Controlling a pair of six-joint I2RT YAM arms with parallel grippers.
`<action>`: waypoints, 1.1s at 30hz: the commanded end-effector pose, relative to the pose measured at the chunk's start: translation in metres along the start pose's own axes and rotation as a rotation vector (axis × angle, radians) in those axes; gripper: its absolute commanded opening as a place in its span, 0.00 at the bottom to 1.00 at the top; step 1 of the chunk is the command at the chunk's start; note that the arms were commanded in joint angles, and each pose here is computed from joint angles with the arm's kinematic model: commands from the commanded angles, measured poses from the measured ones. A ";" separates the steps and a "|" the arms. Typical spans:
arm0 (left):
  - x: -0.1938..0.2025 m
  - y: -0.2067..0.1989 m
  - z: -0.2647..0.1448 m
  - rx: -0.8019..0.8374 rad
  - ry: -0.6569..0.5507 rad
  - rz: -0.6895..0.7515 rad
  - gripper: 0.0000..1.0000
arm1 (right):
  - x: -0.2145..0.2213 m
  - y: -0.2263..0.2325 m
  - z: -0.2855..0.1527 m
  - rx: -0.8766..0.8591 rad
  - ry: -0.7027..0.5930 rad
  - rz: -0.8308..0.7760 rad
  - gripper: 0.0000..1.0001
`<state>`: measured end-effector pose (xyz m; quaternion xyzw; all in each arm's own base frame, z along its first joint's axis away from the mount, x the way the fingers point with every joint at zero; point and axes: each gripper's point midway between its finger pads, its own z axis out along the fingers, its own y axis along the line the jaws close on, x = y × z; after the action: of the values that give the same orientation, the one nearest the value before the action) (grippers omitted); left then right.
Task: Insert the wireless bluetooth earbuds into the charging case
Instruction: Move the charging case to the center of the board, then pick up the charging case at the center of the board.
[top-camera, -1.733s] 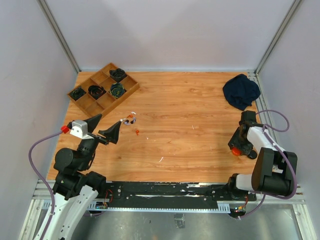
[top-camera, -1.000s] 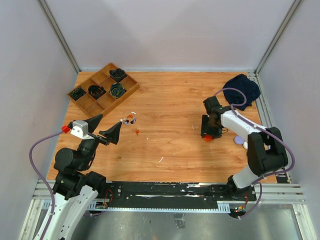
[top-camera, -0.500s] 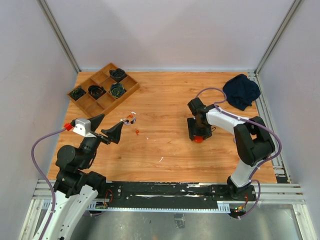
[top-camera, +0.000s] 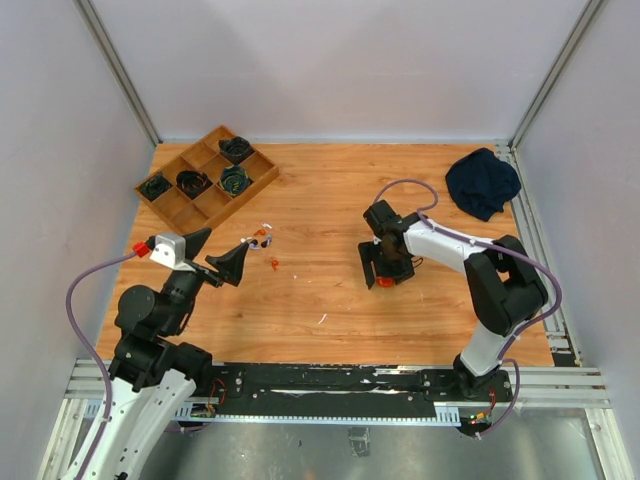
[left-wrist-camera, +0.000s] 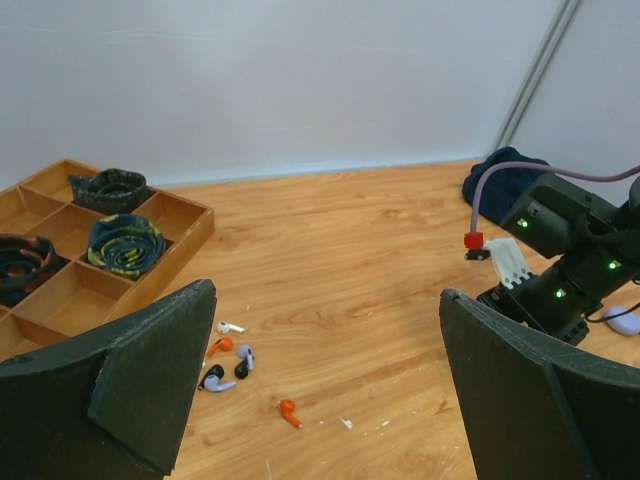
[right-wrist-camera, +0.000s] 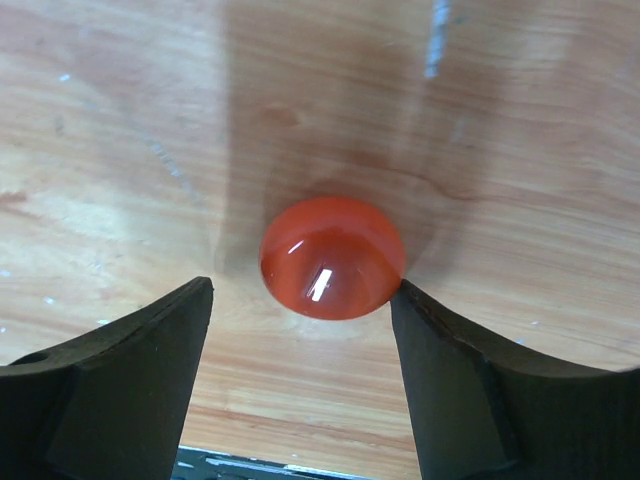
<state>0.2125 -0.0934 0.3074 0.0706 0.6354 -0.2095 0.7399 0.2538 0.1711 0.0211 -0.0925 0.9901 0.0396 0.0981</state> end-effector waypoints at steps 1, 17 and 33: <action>-0.004 -0.003 0.001 0.012 -0.005 -0.007 0.99 | 0.001 0.027 -0.014 -0.081 -0.022 -0.051 0.73; 0.003 -0.012 0.006 0.056 0.029 -0.029 0.99 | -0.005 0.027 -0.044 -0.042 -0.188 -0.392 0.80; 0.036 -0.034 0.028 0.141 0.246 -0.159 0.99 | -0.015 0.015 -0.002 0.037 -0.216 -0.474 0.73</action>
<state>0.2311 -0.1281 0.2807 0.0888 0.6981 -0.2666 0.6586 0.2591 0.1870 0.0356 -0.2994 0.9320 0.0188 0.2036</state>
